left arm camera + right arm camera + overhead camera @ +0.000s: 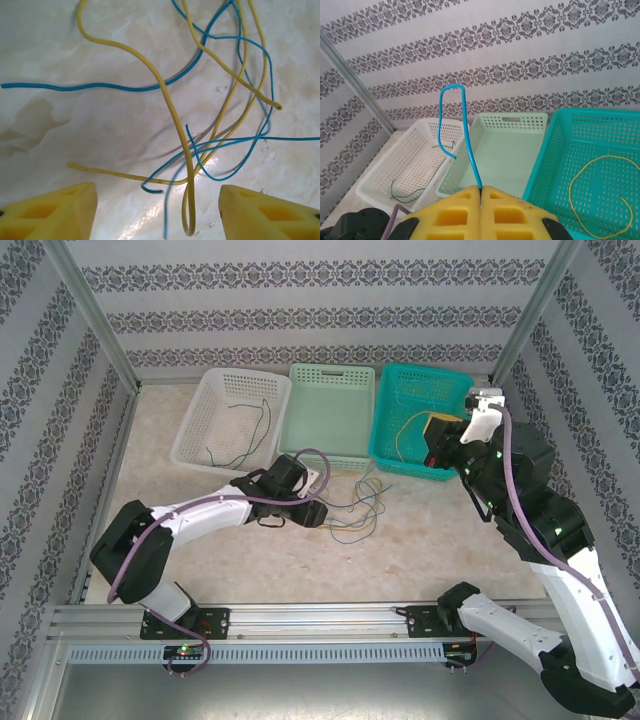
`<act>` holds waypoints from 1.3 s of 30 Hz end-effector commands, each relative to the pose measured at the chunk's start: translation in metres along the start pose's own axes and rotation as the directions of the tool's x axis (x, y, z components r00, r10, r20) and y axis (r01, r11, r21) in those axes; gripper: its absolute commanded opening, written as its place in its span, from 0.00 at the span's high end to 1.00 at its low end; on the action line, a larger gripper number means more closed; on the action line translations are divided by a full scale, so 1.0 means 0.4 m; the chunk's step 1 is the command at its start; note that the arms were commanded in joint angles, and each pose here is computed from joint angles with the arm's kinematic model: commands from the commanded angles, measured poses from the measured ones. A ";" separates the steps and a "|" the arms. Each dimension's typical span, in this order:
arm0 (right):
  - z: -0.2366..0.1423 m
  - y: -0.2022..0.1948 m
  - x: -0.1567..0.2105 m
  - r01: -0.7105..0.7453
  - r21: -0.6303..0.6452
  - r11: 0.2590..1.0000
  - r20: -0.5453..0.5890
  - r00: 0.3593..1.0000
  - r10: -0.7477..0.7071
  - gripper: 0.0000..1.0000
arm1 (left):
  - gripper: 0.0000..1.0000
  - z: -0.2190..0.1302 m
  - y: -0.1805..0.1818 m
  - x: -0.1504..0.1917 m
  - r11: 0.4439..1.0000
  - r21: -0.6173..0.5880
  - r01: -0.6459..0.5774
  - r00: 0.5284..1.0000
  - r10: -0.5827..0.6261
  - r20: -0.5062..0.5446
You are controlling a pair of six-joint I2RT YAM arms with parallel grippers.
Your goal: Untangle the cables
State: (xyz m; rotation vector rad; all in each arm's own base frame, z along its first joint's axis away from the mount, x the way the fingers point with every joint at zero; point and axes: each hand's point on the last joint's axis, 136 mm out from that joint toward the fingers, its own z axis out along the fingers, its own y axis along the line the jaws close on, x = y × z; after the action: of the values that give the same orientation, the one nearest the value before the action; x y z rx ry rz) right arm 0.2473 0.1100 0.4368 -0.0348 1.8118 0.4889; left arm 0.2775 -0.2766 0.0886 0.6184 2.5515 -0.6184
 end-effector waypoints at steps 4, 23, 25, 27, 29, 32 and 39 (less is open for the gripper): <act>0.013 0.027 -0.030 0.022 -0.043 0.999 0.025 0.999 -0.021 1.00 | 0.09 -0.097 -0.002 -0.060 0.999 -0.030 -0.018 0.990 0.022 0.138; -0.002 0.093 -0.148 -0.004 -0.152 0.988 0.143 0.989 0.026 1.00 | 0.00 -0.216 -0.073 -0.159 0.989 0.041 -0.140 0.925 0.116 0.362; 0.006 0.106 -0.149 -0.017 -0.179 0.984 0.140 0.989 0.042 1.00 | 0.00 -0.238 -0.104 -0.208 0.981 0.068 -0.182 0.896 0.137 0.422; 0.010 0.116 -0.153 -0.021 -0.196 0.980 0.137 0.989 0.049 1.00 | 0.00 -0.261 -0.143 -0.256 0.966 0.101 -0.237 0.870 0.164 0.465; 0.004 0.123 -0.169 -0.024 -0.208 0.978 0.155 0.986 0.057 1.00 | 0.00 -0.282 -0.187 -0.305 0.947 0.146 -0.288 0.850 0.182 0.495; -0.002 0.131 -0.186 -0.028 -0.222 0.975 0.171 0.983 0.067 1.00 | 0.00 -0.314 -0.257 -0.355 0.901 0.234 -0.366 0.818 0.192 0.541; 0.022 0.131 -0.169 -0.048 -0.223 0.974 0.142 0.987 0.081 1.00 | 0.00 -0.348 -0.318 -0.377 0.835 0.319 -0.449 0.772 0.182 0.610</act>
State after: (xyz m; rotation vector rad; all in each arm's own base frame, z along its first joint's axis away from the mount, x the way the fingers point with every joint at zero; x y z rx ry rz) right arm 0.2612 0.1456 0.5009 -0.1048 1.6516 0.6802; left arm 0.2964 -0.3463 0.2993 0.8036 1.8081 -1.0189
